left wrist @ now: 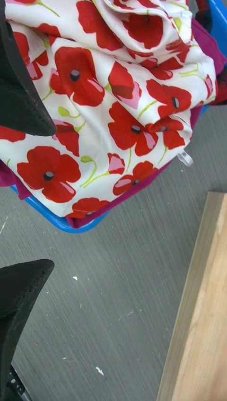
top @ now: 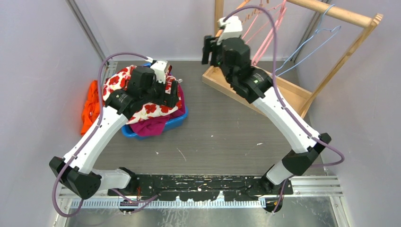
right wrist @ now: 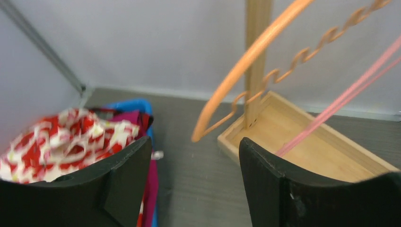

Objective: Remove the skirt from the hanger
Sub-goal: Reset both arms

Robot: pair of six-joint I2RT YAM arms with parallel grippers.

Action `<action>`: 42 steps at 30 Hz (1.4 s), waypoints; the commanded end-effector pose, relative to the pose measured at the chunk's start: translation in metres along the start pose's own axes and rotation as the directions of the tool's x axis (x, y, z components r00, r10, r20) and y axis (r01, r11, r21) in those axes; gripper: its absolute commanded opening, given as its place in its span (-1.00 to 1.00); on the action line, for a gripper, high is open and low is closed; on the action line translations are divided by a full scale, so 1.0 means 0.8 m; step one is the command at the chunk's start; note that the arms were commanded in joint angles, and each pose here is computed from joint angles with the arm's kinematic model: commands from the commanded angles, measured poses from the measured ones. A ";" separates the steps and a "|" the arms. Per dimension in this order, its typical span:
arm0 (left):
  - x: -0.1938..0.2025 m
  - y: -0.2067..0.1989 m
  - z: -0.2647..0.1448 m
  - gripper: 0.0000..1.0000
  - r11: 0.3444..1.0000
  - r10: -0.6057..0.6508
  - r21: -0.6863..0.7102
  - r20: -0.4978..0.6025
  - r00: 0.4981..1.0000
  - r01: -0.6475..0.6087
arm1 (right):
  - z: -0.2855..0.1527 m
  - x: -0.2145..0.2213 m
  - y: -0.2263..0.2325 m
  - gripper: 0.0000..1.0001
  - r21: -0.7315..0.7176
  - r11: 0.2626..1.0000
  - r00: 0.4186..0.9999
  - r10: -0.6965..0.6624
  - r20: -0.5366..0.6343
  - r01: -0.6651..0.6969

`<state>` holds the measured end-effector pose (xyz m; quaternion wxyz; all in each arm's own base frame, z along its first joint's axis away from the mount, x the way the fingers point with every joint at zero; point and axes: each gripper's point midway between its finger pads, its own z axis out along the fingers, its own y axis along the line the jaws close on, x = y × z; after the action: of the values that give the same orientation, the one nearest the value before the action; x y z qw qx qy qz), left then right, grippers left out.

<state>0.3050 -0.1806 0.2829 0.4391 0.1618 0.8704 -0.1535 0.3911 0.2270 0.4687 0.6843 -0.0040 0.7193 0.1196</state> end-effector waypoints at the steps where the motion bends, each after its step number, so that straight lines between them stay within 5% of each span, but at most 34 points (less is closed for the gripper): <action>1: -0.040 0.015 -0.004 0.99 0.997 -0.016 -0.069 0.109 0.994 0.024 | -0.004 0.116 0.042 0.47 -0.184 0.968 0.935 -0.220 -0.279 0.173; 8: -0.032 0.030 0.029 0.99 0.997 0.078 -0.031 0.058 0.995 -0.076 | 0.006 0.212 0.026 0.67 -0.266 0.891 0.754 -0.454 -0.475 0.369; 10: -0.031 0.040 0.029 0.99 0.994 0.110 0.025 0.049 0.993 -0.111 | 0.013 0.225 0.020 0.72 -0.254 0.899 0.752 -0.438 -0.493 0.357; 14: -0.037 0.087 0.031 0.99 0.997 -0.018 0.079 0.076 0.997 0.012 | 0.029 0.241 0.000 0.77 -0.219 0.915 0.747 -0.402 -0.530 0.338; 22: -0.010 0.179 0.041 0.99 0.978 -0.127 -0.158 0.052 0.991 0.134 | 0.054 0.278 -0.054 0.96 -0.133 0.964 0.757 -0.263 -0.599 0.229; 42: 0.012 0.190 0.043 0.99 0.916 -0.229 -0.305 0.136 0.964 0.260 | 0.049 0.267 -0.043 1.00 -0.120 0.979 0.791 -0.206 -0.576 0.167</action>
<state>0.3773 -0.0554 0.2056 0.4217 -0.0150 0.9028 -0.0831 0.4220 0.2293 0.2110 0.3911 -0.1370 0.9092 0.0412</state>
